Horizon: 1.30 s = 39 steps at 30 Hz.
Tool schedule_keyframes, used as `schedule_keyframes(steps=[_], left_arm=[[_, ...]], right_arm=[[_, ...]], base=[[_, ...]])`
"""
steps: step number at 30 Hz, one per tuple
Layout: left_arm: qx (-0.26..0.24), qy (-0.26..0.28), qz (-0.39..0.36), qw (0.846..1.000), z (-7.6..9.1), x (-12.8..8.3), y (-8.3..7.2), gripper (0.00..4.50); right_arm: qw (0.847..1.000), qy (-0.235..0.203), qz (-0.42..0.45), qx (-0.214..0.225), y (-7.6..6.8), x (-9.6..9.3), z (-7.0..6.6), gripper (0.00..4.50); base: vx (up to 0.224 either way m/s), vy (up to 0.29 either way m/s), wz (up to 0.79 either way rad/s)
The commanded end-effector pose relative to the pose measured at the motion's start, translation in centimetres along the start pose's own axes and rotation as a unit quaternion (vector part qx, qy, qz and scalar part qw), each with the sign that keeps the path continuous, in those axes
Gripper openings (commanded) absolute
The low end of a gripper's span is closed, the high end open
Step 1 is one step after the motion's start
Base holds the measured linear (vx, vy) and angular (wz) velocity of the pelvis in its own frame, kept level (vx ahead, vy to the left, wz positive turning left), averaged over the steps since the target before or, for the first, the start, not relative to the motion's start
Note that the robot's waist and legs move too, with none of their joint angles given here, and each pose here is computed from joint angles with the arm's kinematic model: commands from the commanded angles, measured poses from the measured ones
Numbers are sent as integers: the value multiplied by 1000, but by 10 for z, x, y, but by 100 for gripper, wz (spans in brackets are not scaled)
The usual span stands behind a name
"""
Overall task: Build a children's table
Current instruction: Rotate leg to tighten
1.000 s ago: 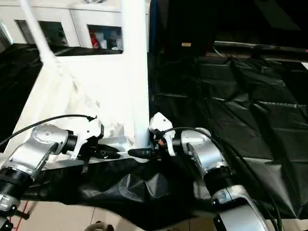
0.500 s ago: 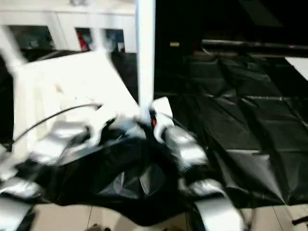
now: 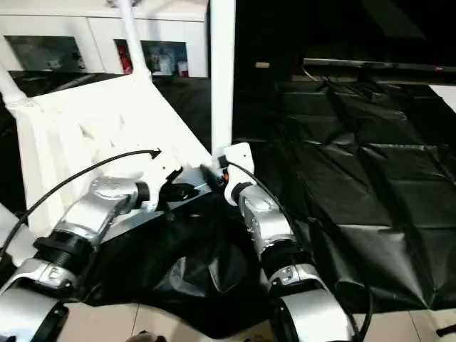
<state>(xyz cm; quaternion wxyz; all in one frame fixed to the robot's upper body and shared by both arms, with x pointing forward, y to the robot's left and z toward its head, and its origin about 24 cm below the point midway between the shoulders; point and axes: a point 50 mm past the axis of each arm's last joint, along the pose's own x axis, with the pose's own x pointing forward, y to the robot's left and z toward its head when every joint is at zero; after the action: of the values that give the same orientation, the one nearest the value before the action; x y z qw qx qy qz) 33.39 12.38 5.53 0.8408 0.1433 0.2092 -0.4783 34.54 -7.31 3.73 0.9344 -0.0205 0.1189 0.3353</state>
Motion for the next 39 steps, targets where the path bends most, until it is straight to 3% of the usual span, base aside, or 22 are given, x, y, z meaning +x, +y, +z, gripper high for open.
schedule_keyframes(steps=[1,6,14,20,25,34,35,39], left_arm=[[34,-46,-62,996,14,4,-14,0],[65,-34,-144,987,4,-16,-19,0],[77,-10,-196,977,-8,-35,-19,0],[81,-2,-211,974,-12,-43,-19,0],[80,3,-215,973,-13,-44,-19,0],[68,-12,-176,982,-10,-35,-16,0],[60,-21,-156,986,-7,-31,-14,0],[49,-33,-128,990,-1,-23,-12,0]], right_arm=[[992,9,117,-44,24,3,1,376],[971,30,225,-80,11,-22,0,376],[945,61,306,-94,-1,-42,0,376],[936,68,334,-93,-2,-49,2,376],[933,75,341,-93,1,-48,-1,348],[943,66,319,-67,8,-44,-6,276],[957,58,279,-54,8,-37,-7,276],[978,47,200,-27,7,-24,-8,266]], base=[[0,0,0],[0,0,0],[0,0,0],[0,0,0],[0,0,0],[0,0,0],[0,0,0],[0,0,0]])
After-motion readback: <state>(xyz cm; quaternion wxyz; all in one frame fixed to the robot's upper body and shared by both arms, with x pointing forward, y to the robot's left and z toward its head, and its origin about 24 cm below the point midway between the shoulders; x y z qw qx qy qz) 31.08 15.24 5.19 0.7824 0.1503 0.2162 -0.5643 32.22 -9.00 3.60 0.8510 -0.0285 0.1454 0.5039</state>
